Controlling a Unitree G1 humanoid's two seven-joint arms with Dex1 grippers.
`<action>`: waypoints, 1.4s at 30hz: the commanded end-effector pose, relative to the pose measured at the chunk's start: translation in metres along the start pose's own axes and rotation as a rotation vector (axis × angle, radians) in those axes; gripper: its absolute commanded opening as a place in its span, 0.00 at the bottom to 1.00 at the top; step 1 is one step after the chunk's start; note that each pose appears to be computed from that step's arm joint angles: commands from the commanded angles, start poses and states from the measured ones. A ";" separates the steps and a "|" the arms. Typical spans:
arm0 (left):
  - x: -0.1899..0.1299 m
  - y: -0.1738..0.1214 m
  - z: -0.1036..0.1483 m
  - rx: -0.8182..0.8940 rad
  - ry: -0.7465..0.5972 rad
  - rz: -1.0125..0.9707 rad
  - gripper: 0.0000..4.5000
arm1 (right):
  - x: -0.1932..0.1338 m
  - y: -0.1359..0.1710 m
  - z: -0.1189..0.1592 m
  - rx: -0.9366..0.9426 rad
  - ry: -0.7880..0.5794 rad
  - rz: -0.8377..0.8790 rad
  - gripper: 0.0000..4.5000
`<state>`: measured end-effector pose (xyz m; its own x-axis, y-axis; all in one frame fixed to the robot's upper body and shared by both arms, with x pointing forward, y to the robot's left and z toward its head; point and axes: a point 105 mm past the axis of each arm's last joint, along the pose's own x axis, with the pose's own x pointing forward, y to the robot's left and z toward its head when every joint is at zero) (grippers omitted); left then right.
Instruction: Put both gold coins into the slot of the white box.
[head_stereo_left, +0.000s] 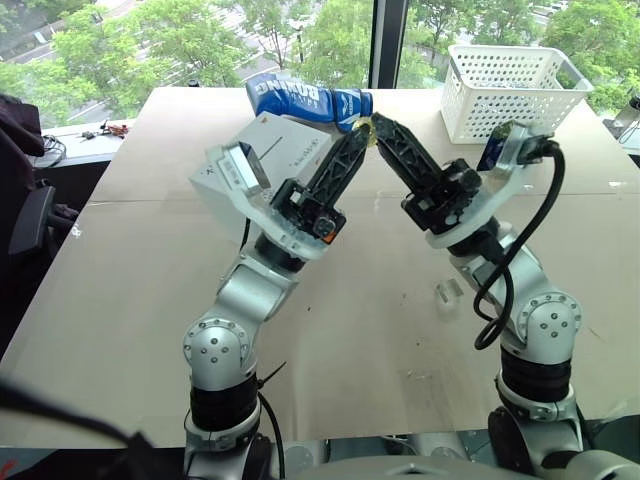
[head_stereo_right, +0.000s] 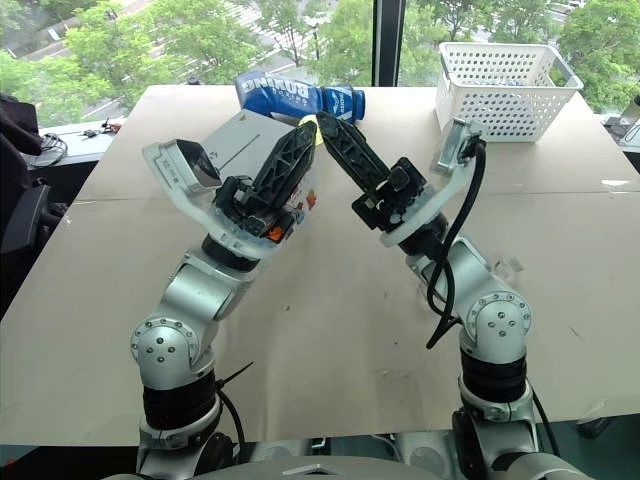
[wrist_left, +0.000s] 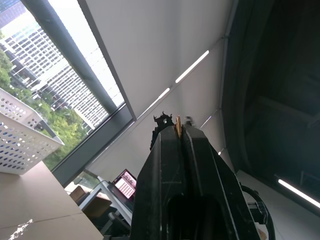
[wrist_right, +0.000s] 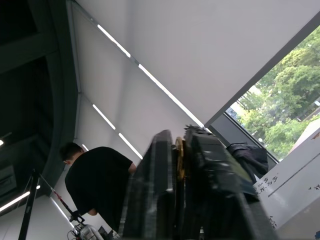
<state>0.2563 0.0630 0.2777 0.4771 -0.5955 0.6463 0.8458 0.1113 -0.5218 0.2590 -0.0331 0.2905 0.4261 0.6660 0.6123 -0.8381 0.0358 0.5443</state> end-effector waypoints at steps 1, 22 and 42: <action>-0.002 -0.010 0.012 0.014 -0.032 -0.039 0.00 | -0.001 0.004 0.009 -0.056 -0.029 -0.004 0.50; -0.037 0.057 0.090 1.101 0.517 0.483 0.00 | -0.020 -0.018 -0.001 -0.719 0.510 0.104 0.82; -0.052 0.089 0.103 1.147 0.711 0.774 0.00 | -0.007 -0.004 0.009 -0.705 0.444 0.138 0.82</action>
<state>0.3323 0.1805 0.2578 0.9323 -0.3428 -0.1155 0.3617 0.8800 0.3077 0.2706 -0.0428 0.2762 0.2808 0.9275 0.2468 -0.9524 0.3010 -0.0475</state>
